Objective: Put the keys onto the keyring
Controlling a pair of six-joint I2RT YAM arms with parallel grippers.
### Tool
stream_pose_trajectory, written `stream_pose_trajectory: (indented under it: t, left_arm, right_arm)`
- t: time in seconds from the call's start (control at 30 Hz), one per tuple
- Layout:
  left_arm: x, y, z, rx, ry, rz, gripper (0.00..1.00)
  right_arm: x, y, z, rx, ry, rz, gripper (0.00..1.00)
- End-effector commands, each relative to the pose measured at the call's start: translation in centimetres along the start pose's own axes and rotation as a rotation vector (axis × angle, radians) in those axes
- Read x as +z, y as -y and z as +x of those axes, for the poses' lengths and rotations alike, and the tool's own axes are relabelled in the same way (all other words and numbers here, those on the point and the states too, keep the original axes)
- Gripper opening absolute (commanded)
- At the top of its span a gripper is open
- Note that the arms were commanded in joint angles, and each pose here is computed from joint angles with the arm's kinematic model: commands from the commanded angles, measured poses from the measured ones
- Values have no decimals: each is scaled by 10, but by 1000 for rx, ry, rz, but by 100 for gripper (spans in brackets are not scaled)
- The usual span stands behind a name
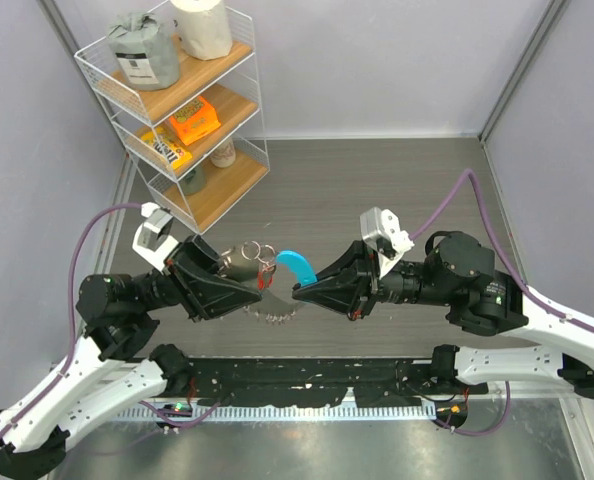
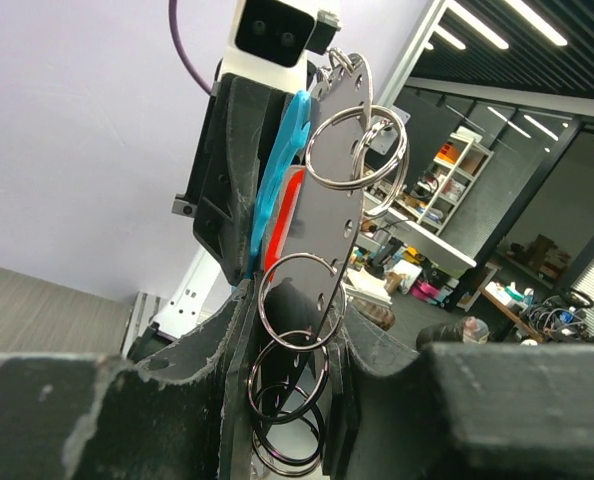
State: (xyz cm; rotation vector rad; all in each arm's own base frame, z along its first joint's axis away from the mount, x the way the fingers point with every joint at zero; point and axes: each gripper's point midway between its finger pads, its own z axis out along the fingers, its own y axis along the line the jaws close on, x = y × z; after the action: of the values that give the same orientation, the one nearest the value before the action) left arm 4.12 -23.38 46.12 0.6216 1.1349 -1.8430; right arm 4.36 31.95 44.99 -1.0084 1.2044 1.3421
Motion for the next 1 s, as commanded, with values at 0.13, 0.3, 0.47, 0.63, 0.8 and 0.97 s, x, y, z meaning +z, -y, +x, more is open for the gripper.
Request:
stream_pose_trajectory:
  t: [0.13,0.3,0.47,0.63,0.8,0.97]
  left_arm:
    - [-10,-1,-8,62,48,-67,43]
    - [-27,-9,-15,161,77,-191,67]
    - [-47,-21,-21,247,112,-317,75]
    - [-49,-26,-16,266,102,-321,75]
    - [-42,-27,-8,278,82,-262,74]
    - [-37,-24,-1,294,62,-196,74]
  right_arm:
    - [-8,5,-34,-4,165,51,6]
    - [-23,15,-48,32,249,130,6]
    - [-35,39,-55,80,353,268,6]
    - [-37,56,-62,118,461,343,6]
    - [-35,68,-82,188,590,397,6]
    - [-24,85,-85,257,660,456,6]
